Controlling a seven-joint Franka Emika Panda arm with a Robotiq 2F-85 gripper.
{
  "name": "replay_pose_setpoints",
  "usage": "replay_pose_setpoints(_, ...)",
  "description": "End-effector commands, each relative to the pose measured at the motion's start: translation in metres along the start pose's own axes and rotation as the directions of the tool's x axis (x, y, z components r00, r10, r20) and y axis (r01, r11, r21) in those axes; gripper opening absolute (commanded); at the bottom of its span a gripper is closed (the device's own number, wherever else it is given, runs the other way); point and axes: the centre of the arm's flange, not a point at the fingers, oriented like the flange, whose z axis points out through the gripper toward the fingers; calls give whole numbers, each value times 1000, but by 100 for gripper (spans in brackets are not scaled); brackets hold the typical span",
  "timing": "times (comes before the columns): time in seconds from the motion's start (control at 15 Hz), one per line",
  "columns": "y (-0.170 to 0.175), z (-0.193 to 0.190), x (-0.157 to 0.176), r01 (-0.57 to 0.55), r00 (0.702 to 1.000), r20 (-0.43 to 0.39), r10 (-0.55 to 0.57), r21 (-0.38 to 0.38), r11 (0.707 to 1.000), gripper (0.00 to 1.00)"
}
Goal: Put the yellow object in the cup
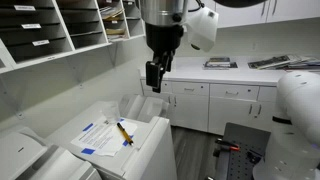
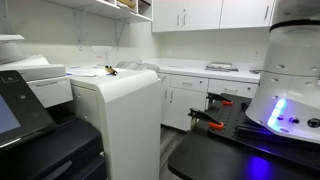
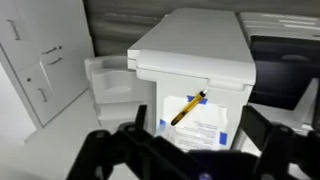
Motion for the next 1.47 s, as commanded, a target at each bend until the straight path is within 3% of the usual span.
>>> replay_pose_setpoints(0.0, 0, 0, 0, 0, 1000, -1, 0, 0, 1000, 100)
replay_pose_setpoints(0.13, 0, 0, 0, 0, 1000, -1, 0, 0, 1000, 100)
replay_pose_setpoints(0.27, -2, 6, 5, -46, 998, 41, 42, 110, 993, 100)
replay_pose_setpoints(0.4, -2, 20, 17, -119, 991, 87, 104, 191, 974, 100)
replay_pose_setpoints(0.6, 10, 56, 39, -257, 961, 164, 221, 248, 934, 100)
replay_pose_setpoints(0.93, 25, 132, 76, -487, 869, 267, 416, 318, 813, 100)
replay_pose_setpoints(1.27, 18, 216, 109, -688, 725, 365, 585, 345, 638, 100)
replay_pose_setpoints(1.4, 13, 246, 122, -720, 692, 400, 600, 327, 613, 100)
